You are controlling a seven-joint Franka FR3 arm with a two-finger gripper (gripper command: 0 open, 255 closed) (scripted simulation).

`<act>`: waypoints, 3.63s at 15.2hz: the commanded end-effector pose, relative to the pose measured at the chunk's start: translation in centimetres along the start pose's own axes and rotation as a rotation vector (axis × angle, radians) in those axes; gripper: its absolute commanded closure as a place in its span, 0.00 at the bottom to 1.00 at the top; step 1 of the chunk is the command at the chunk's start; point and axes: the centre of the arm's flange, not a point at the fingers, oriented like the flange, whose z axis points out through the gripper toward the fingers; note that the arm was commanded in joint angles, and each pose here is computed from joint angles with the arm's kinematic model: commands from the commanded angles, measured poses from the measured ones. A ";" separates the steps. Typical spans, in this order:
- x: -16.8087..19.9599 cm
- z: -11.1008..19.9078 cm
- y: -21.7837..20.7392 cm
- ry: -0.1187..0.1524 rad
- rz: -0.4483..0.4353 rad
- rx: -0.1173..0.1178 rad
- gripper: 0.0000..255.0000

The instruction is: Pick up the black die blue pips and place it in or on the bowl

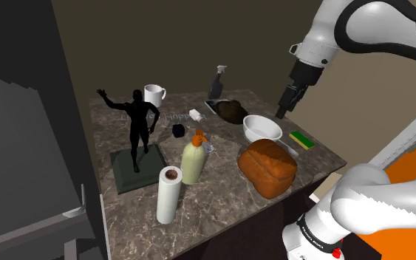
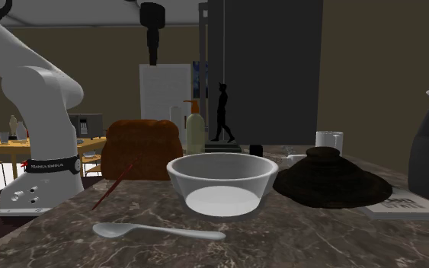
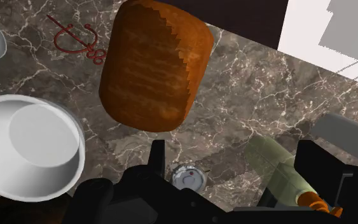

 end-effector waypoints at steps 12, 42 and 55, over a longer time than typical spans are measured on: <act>11.6 8.4 -2.3 0.008 0.036 -0.016 0.00; 39.6 29.5 -5.3 0.026 0.122 -0.053 0.00; 39.7 31.9 -5.2 0.026 0.123 -0.053 1.00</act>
